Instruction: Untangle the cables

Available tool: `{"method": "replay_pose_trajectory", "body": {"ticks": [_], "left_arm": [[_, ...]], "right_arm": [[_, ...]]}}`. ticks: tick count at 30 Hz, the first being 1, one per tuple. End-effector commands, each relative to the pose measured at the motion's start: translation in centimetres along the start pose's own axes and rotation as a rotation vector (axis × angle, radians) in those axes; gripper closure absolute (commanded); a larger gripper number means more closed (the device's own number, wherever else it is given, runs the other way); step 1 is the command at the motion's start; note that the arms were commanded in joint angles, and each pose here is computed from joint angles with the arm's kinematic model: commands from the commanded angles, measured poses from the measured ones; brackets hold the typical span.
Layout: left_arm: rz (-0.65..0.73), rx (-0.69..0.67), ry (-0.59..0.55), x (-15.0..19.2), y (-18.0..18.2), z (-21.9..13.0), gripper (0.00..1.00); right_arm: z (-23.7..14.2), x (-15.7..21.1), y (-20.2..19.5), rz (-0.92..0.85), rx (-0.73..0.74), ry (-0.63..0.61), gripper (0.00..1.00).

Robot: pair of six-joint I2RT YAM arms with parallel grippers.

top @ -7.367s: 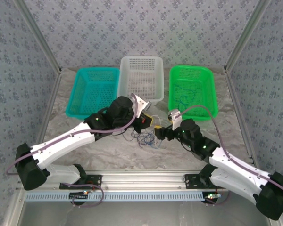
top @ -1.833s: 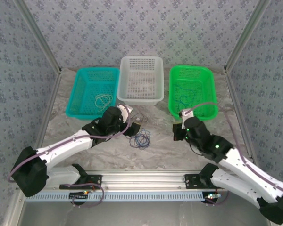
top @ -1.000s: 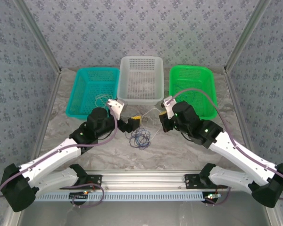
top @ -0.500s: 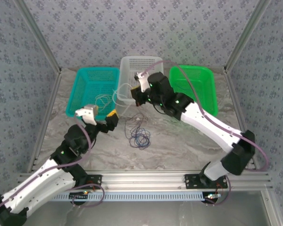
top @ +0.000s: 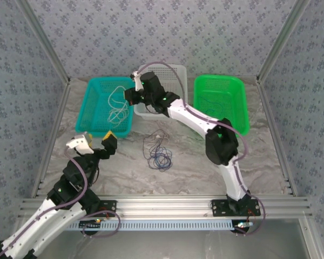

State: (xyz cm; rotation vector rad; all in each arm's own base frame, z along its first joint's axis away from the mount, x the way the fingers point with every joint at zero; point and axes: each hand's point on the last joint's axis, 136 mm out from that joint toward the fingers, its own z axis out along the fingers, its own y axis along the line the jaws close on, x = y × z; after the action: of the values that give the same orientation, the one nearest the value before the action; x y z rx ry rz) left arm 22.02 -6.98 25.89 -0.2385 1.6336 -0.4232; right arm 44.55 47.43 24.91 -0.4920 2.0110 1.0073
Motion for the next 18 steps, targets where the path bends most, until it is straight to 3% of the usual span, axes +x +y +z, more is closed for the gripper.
{"method": "replay_pose_trajectory", "body": {"ticks": [1, 3, 4, 7, 9, 11, 14, 18], "left_arm": [[-0.013, -0.036, -0.002, 0.1, 0.8, -0.1, 0.01], [-0.02, -0.042, -0.002, 0.1, 0.9, 0.0, 0.01], [-0.022, -0.044, 0.0, 0.2, 1.0, 0.0, 0.01], [-0.02, -0.039, 0.01, 0.3, 0.9, 0.0, 0.01], [-0.013, -0.037, 0.018, 0.3, 0.9, 0.0, 0.01], [-0.003, -0.034, 0.028, 0.4, 0.8, 0.0, 0.01], [0.008, -0.03, 0.046, 0.8, 0.5, 0.3, 0.01], [0.015, -0.016, 0.062, 1.1, -0.1, 0.9, 0.01]], "right_arm": [[2.0, -1.5, 1.4, 0.1, -0.104, -0.048, 1.0], [3.4, -0.3, 1.1, 0.117, -0.1, -0.021, 0.94], [4.0, 0.3, 0.8, 0.124, -0.09, -0.001, 0.78], [4.8, 1.6, 0.5, 0.117, -0.092, 0.044, 0.43], [4.2, 1.3, 0.7, 0.101, -0.089, 0.041, 0.29], [3.0, 0.4, 1.7, 0.067, -0.11, 0.021, 0.21], [0.1, -1.3, 3.9, -0.003, -0.143, -0.007, 0.18], [-3.9, 0.4, 5.2, -0.069, -0.123, 0.103, 0.18]]}}
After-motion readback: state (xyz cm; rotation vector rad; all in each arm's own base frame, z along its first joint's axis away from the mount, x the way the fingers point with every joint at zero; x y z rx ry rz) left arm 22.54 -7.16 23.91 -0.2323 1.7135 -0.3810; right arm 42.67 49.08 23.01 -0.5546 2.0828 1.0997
